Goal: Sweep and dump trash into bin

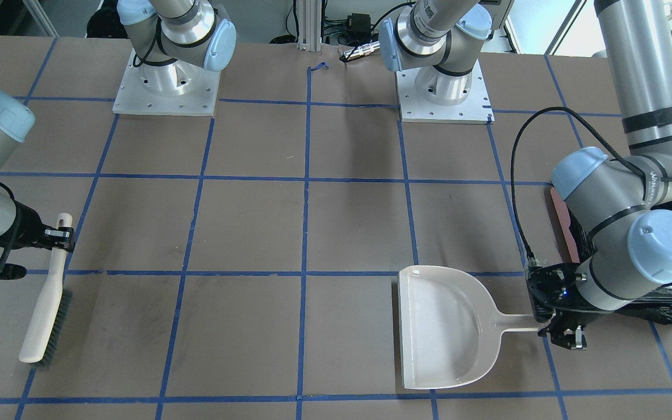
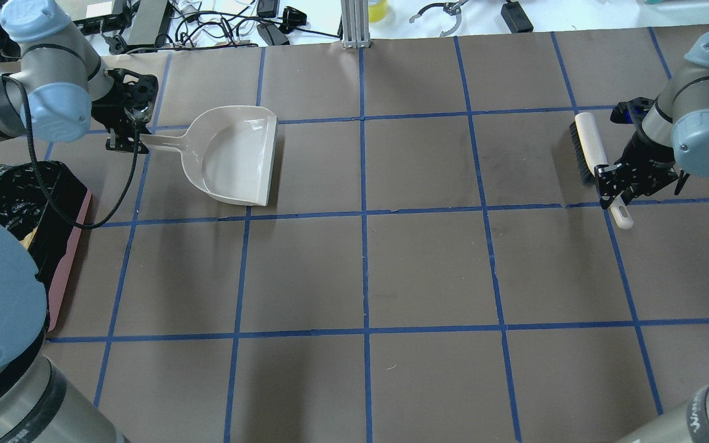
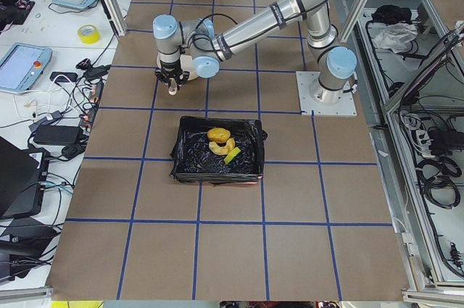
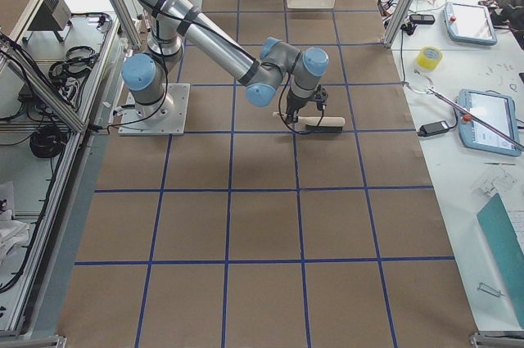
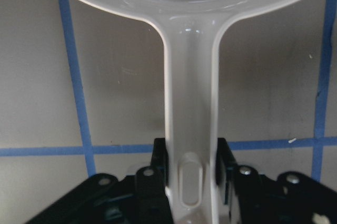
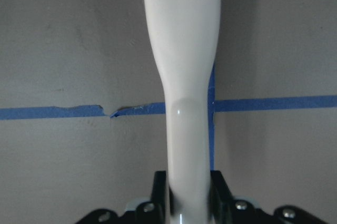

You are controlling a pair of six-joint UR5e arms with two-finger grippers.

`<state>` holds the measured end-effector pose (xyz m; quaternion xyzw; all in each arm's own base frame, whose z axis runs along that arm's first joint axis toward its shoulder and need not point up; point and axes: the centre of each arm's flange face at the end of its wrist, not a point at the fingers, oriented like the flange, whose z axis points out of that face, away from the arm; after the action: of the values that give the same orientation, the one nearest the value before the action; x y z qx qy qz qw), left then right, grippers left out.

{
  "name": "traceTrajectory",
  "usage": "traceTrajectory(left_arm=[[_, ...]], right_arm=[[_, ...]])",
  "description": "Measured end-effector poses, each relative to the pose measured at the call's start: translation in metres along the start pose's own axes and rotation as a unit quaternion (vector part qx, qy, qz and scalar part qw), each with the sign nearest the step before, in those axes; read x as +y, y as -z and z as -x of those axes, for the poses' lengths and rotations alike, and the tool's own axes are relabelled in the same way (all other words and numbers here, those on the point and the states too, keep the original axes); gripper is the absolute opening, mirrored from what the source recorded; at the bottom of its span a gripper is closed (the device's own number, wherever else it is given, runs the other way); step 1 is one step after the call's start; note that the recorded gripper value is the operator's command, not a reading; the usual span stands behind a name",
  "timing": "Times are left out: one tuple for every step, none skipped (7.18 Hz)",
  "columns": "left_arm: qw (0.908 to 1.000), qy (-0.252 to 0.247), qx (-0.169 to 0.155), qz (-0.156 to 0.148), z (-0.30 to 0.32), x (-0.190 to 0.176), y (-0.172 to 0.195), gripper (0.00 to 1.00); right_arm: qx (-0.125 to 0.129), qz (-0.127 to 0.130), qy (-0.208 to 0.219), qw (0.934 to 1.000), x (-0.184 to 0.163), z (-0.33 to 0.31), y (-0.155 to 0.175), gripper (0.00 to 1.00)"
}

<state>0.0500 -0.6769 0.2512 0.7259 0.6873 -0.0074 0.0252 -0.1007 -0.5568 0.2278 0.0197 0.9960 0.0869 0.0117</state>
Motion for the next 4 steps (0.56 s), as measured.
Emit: traceTrajectory(left_arm=[[1.0, -0.004, 0.004, -0.001, 0.002, -0.005, -0.008, 0.0], [0.9999, -0.009, 0.006, -0.002, 0.004, -0.013, -0.011, 0.0], [0.9999, -0.015, 0.008, 0.002, 0.004, -0.021, -0.012, 0.0], [0.9998, -0.018, 0.01, 0.008, 0.005, -0.024, -0.013, 0.55]], right_arm=[[0.0, -0.001, 0.0, 1.0, 0.0, 0.0, 0.001, 0.62], [0.001, -0.002, 0.0, 1.0, -0.001, 0.0, 0.002, 0.66], [0.002, -0.004, 0.0, 1.0, -0.001, -0.001, 0.005, 0.71], [0.004, -0.009, 0.0, 1.0, -0.002, -0.001, 0.01, 0.72]])
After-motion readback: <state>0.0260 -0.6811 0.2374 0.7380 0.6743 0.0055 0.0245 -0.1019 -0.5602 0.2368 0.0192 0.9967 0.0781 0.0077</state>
